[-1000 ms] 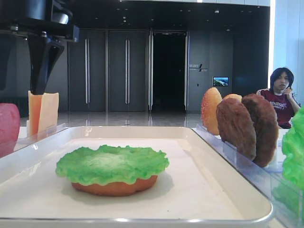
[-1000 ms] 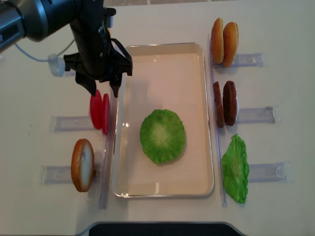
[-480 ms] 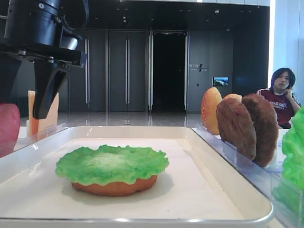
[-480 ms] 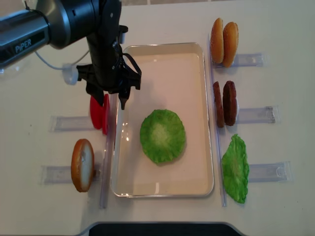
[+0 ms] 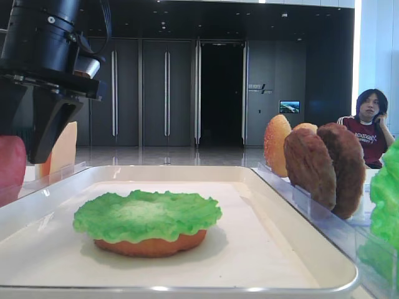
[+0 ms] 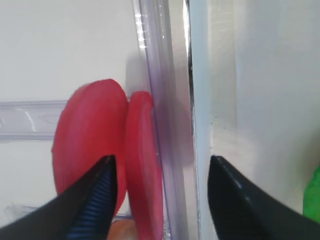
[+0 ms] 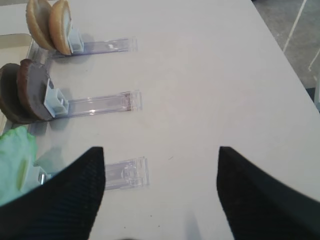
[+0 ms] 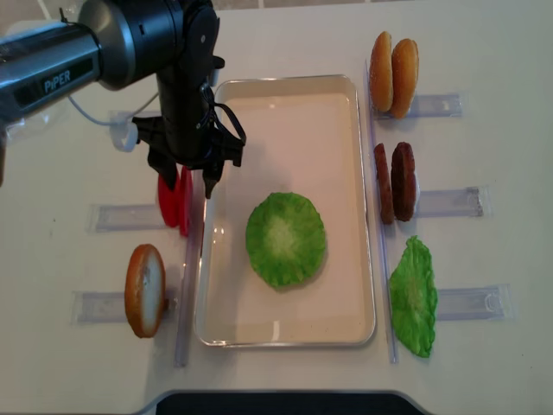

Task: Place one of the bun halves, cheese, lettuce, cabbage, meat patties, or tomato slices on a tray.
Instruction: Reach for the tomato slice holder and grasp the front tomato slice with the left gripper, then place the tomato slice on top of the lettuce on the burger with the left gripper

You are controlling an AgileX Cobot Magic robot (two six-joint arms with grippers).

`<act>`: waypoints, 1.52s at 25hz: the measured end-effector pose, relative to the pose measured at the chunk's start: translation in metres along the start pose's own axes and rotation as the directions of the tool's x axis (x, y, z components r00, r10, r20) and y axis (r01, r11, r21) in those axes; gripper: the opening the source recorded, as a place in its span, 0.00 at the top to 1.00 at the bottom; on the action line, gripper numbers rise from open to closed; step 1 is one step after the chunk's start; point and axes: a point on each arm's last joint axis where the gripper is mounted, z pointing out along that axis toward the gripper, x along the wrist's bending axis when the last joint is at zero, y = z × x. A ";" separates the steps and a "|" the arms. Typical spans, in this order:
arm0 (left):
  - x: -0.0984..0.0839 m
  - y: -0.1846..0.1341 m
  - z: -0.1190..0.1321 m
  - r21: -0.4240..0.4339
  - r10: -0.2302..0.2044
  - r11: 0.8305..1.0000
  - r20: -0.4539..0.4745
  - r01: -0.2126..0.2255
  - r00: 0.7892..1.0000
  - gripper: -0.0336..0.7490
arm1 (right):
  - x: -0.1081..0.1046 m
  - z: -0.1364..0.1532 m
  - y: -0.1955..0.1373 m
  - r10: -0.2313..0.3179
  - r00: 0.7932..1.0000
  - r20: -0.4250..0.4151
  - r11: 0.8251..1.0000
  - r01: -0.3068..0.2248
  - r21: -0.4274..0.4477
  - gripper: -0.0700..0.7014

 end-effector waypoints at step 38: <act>0.004 -0.075 -0.059 -0.196 0.119 0.980 0.522 -0.017 0.845 0.88 | 0.000 0.000 0.000 0.000 1.000 0.000 1.000 0.000 0.000 0.28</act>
